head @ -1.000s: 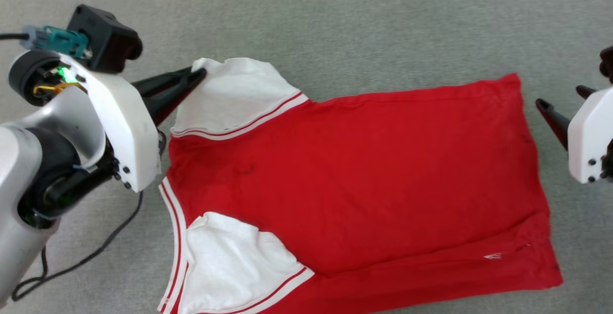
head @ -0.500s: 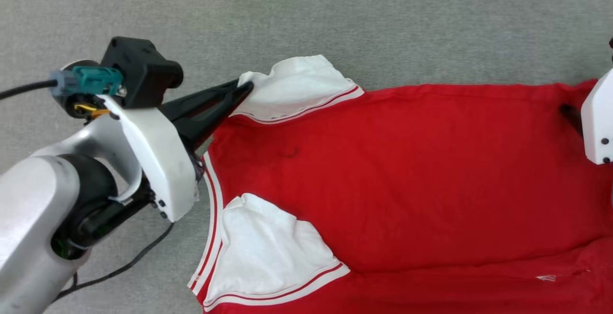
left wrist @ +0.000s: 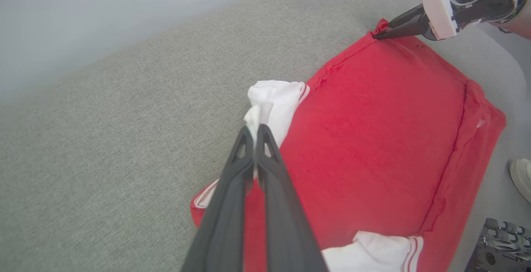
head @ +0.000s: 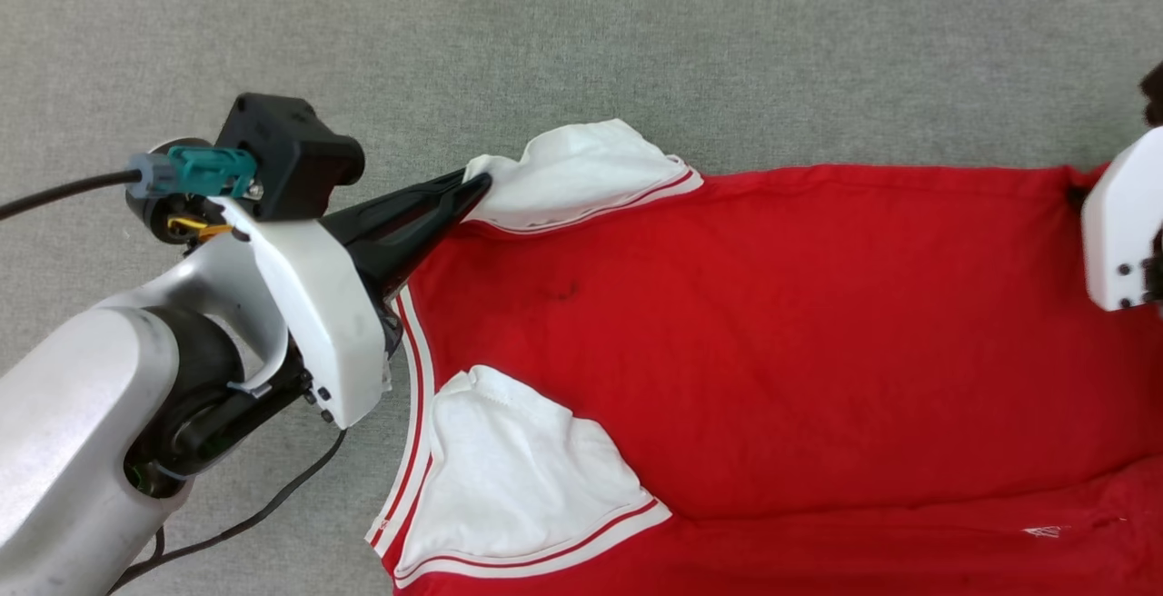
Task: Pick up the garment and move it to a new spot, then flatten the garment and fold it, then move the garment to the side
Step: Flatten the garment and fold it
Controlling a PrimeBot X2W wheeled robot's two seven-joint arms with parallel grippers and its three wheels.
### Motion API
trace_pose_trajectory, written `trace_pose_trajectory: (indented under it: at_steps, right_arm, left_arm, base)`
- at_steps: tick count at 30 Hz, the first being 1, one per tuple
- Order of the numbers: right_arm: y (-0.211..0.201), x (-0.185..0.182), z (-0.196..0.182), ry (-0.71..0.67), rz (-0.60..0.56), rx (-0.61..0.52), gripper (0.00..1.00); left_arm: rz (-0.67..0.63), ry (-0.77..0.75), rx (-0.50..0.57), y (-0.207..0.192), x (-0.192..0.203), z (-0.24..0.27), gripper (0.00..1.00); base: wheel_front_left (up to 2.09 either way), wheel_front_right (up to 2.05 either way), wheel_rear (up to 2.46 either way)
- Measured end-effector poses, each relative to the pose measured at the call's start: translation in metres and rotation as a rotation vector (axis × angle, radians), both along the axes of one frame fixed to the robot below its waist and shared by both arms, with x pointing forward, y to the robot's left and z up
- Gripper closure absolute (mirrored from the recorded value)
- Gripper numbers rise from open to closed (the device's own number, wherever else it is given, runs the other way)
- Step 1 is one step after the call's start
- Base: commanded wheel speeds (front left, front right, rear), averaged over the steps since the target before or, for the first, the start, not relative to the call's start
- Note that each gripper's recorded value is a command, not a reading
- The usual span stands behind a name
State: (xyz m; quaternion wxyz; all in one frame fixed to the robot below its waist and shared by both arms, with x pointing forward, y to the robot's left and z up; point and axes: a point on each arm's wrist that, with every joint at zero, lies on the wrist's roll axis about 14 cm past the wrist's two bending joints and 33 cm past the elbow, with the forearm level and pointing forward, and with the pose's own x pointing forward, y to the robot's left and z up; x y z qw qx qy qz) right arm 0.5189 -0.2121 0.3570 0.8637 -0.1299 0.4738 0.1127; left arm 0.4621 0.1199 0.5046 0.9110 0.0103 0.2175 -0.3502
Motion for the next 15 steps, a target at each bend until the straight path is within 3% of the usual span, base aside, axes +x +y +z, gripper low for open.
trace_pose_trajectory:
  at_steps: [9, 15]
  right_arm:
    - [-0.002, 0.0, 0.04, -0.166, -0.054, 0.108, 1.0]
    - [-0.012, -0.012, 0.083, -0.333, -0.078, 0.169, 1.0]
  left_arm:
    - [0.089, -0.056, -0.04, 0.016, -0.007, 0.02, 1.0]
    - [0.115, -0.062, -0.053, 0.022, -0.031, 0.029, 1.0]
  base:
    - [0.0, 0.0, 0.0]
    - [0.0, 0.0, 0.0]
